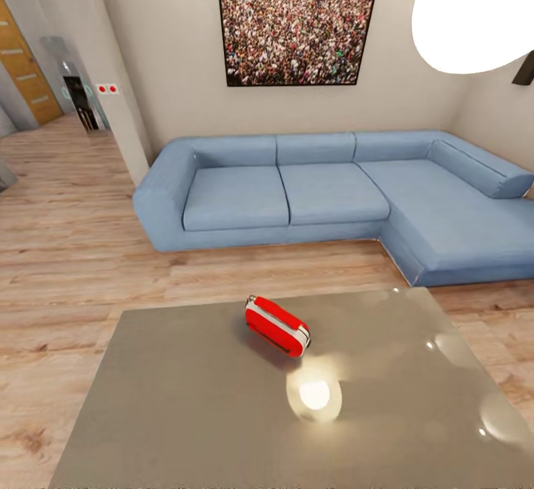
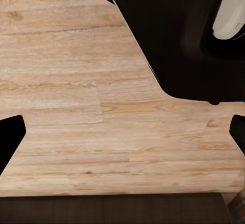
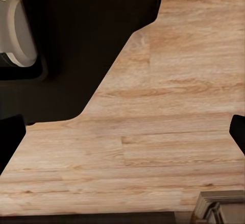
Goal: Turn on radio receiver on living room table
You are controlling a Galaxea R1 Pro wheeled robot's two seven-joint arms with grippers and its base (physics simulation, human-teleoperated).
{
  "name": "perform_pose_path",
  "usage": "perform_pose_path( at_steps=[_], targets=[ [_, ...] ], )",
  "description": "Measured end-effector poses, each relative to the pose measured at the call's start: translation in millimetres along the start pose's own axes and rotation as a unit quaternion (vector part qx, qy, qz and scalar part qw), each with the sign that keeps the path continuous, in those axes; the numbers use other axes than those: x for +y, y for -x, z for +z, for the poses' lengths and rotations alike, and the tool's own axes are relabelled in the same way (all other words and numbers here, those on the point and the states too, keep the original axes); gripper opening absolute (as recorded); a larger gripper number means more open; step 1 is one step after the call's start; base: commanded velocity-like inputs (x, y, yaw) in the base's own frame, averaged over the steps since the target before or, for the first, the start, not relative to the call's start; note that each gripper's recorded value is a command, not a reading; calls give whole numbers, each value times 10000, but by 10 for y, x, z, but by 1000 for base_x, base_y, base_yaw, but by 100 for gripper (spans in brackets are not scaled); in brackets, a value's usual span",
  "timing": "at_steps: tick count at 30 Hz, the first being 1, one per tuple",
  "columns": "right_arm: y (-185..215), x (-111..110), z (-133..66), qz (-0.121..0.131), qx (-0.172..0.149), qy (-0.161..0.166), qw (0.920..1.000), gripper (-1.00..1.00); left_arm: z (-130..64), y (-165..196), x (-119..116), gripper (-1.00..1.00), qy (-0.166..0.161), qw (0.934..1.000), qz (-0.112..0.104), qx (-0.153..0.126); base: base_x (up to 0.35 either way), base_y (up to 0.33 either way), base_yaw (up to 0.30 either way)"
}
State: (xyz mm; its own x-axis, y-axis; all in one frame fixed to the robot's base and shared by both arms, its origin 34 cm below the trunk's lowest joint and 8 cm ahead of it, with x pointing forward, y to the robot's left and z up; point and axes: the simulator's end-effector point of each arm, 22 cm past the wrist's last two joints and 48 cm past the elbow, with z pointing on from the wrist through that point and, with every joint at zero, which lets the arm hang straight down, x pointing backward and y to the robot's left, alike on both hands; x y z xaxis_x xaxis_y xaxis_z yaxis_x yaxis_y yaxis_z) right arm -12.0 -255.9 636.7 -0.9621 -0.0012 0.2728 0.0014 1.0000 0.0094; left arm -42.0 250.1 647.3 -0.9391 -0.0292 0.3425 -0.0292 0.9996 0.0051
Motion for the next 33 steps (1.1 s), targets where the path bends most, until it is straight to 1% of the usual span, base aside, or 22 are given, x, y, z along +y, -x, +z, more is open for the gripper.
perform_pose_path(
  at_steps=[3,7,10,15,16,20,24,27,31,33],
  targets=[
    [-19,2,-1,-2,24,1,10000,100,-1,-13,1,100,1,10000,-6,16,0,0,0],
    [-44,8,-2,-41,58,8,10000,100,-3,131,-1,100,-7,9999,-71,-131,0,0,-4],
    [-58,-17,-3,-54,78,-7,10000,100,-5,186,-17,100,-31,9998,-83,-182,0,0,-43],
    [-33,-201,-7,-64,63,-123,9999,100,-16,379,-21,100,-41,9993,-90,-367,0,0,-75],
    [23,-241,-6,-68,8,-149,9999,100,-21,443,-22,100,-43,9990,-92,-429,0,0,-87],
    [174,-336,-6,-81,-139,-209,9997,100,-31,547,-12,100,-40,9986,-90,-526,0,0,-90],
    [252,-388,-7,-83,-205,-240,9995,100,-38,610,-1,100,-35,9982,-86,-585,0,0,-93],
    [358,-417,-9,-89,-298,-261,9992,100,-52,718,7,100,-34,9976,-83,-693,0,0,-94],
    [587,-455,-20,-102,-488,-300,9983,100,-73,857,10,100,-37,9966,-80,-815,0,0,-94],
    [659,-485,-26,-104,-525,-321,9980,100,-79,891,13,100,-35,9966,-76,-822,0,0,-94]
  ],
)
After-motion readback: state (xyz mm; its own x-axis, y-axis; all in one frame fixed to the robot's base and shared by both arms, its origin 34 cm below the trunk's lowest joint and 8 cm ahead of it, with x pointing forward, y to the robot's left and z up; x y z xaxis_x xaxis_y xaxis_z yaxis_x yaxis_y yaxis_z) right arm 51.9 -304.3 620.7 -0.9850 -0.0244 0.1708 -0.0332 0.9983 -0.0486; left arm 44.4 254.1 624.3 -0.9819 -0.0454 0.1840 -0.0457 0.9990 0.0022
